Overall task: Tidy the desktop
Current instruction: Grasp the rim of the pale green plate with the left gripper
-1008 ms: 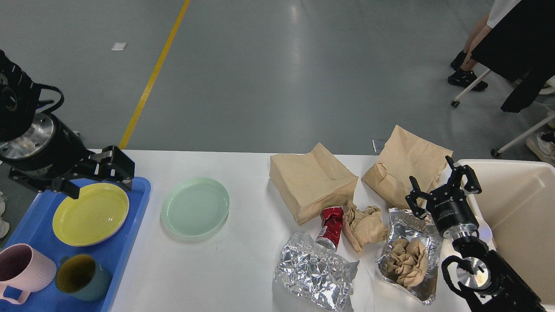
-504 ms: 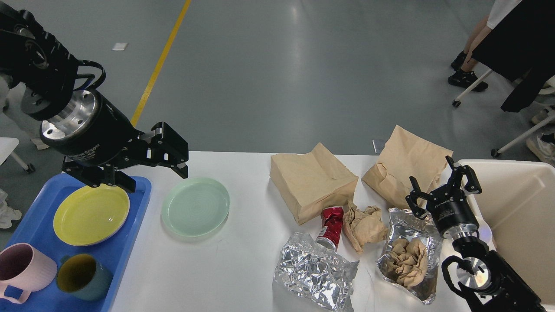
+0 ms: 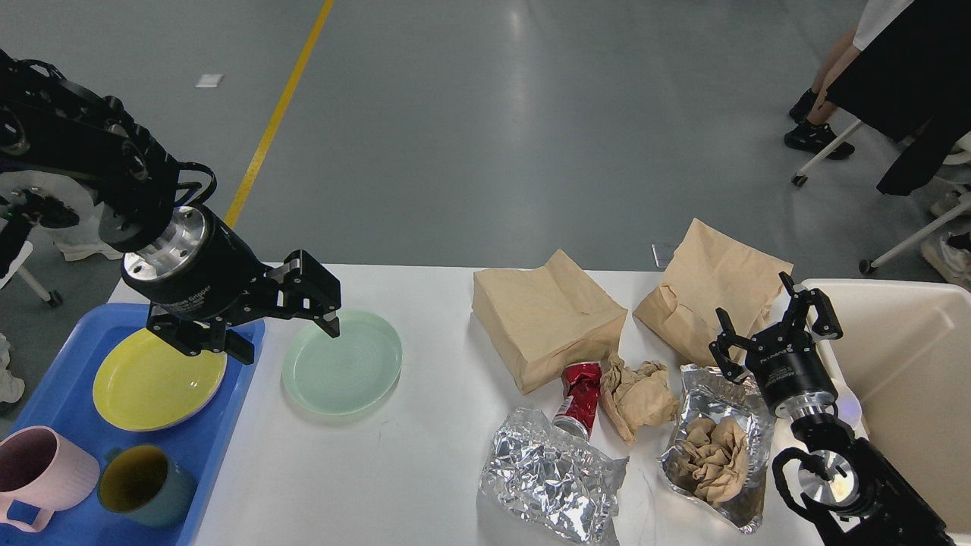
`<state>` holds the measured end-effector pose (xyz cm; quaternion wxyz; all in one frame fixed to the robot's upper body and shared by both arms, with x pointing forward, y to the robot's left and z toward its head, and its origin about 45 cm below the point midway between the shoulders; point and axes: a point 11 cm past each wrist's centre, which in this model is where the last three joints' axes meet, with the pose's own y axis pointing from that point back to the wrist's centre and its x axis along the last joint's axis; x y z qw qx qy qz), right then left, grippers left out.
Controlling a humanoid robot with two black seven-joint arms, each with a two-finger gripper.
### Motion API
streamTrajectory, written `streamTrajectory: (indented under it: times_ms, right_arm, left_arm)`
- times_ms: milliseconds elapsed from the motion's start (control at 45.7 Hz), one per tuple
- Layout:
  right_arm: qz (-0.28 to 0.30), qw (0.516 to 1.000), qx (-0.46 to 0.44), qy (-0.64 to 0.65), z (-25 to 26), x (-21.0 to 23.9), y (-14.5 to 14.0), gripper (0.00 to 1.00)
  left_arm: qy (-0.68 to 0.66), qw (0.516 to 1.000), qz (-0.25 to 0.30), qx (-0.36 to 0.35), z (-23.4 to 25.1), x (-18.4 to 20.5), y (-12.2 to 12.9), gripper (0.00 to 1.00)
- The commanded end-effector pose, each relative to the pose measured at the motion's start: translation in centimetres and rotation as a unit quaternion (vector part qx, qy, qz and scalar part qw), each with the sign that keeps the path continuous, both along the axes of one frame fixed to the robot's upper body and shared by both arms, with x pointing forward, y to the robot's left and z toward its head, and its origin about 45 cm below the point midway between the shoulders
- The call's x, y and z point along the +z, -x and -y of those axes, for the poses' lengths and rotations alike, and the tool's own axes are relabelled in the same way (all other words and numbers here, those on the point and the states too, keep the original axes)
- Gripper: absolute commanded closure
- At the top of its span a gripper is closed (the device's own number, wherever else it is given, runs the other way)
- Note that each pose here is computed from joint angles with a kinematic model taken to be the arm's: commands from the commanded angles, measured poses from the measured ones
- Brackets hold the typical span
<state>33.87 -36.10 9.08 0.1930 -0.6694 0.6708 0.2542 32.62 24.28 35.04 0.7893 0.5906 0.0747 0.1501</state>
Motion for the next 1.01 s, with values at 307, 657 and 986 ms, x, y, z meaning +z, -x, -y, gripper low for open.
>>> streamTrajectory:
  times_ms: [307, 657, 986]
  right_arm:
    - [0.000, 1.000, 0.000, 0.000, 0.0, 0.0, 0.0, 0.00]
    - [0.000, 1.000, 0.000, 0.000, 0.0, 0.0, 0.0, 0.00]
    - [0.000, 1.000, 0.000, 0.000, 0.0, 0.0, 0.0, 0.00]
  left_arm:
    - [-0.003, 0.981, -0.024, 0.190, -2.1, -11.9, -2.6, 0.04]
    - [-0.001, 0.971, -0.066, 0.228, -3.9, -18.9, -0.2, 0.04]
    - [-0.056, 0.942, 0.025, 0.330, -5.9, -25.0, -1.1, 0.06]
